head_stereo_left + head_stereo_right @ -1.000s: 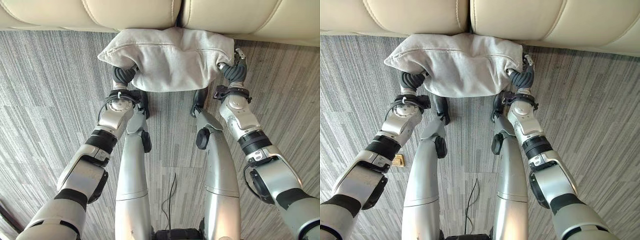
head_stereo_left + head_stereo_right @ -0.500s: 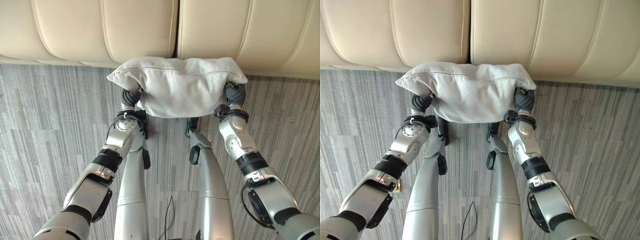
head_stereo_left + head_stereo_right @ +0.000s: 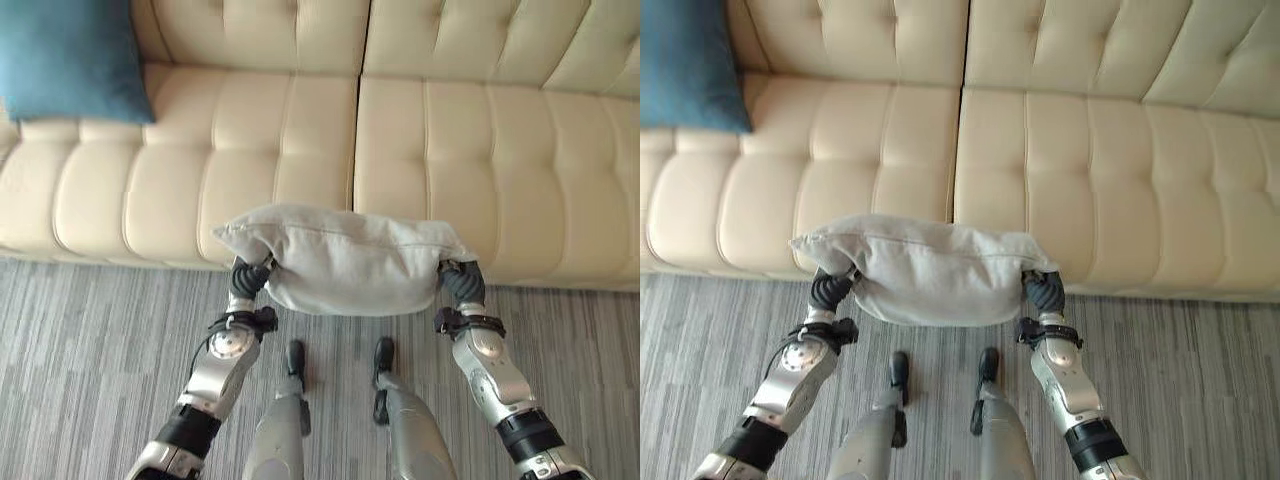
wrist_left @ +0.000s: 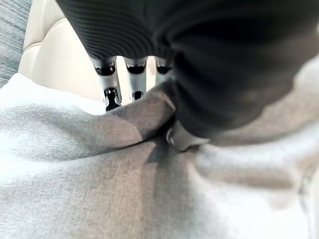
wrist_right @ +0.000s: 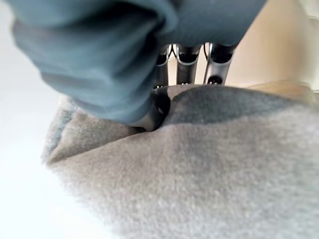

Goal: Pick up all the scattered cushions and arrange them neatly on the sofa.

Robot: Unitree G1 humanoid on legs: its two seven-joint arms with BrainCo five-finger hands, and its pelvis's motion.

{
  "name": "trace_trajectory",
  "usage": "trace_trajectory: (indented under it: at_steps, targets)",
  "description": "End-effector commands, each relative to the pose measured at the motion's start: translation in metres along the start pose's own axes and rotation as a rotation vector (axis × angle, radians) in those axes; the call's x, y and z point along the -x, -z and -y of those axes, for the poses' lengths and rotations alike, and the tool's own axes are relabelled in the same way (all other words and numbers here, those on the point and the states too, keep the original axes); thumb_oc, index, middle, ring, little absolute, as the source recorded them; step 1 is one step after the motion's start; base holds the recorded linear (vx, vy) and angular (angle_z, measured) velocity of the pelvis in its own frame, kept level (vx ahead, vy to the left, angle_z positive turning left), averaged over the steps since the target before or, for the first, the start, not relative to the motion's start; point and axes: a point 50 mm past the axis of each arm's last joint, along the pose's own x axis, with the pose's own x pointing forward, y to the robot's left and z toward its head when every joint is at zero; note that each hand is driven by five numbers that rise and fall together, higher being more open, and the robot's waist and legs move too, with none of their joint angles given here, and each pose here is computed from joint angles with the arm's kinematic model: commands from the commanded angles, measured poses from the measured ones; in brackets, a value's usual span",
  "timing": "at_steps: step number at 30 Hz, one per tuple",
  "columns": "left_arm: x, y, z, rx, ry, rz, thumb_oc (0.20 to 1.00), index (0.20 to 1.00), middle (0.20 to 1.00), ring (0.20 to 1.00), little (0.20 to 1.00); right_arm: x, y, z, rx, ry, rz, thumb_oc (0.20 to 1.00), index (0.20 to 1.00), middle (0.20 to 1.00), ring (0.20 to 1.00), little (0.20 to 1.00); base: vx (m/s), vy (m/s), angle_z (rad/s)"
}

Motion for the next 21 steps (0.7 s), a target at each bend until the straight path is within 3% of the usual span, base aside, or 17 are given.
trace_trajectory:
  at_steps: [1, 13, 16, 21]
  targets:
    - [-0.002, -0.040, 0.030, 0.081, 0.137, 0.202, 0.200, 0.200, 0.200, 0.200, 0.200, -0.002, -0.028, -0.023, -0.019, -0.128, 0.146, 0.200, 0.200, 0.200, 0.200, 0.200, 0.07, 0.045, -0.05]
    - [0.008, -0.026, 0.017, 0.020, 0.085, 0.148, 0.200, 0.200, 0.200, 0.200, 0.200, 0.012, -0.012, -0.026, 0.019, -0.130, 0.085, 0.200, 0.200, 0.200, 0.200, 0.200, 0.11, 0.106, -0.19]
    - [0.008, -0.027, 0.015, 0.010, 0.080, 0.150, 0.200, 0.200, 0.200, 0.200, 0.200, 0.011, -0.013, -0.020, 0.067, -0.109, 0.086, 0.200, 0.200, 0.200, 0.200, 0.200, 0.33, -0.103, -0.14]
    - [0.010, -0.019, 0.024, 0.085, 0.095, 0.109, 0.200, 0.200, 0.200, 0.200, 0.200, 0.017, -0.006, 0.008, 0.102, -0.025, 0.058, 0.200, 0.200, 0.200, 0.200, 0.200, 0.49, -0.289, 0.80]
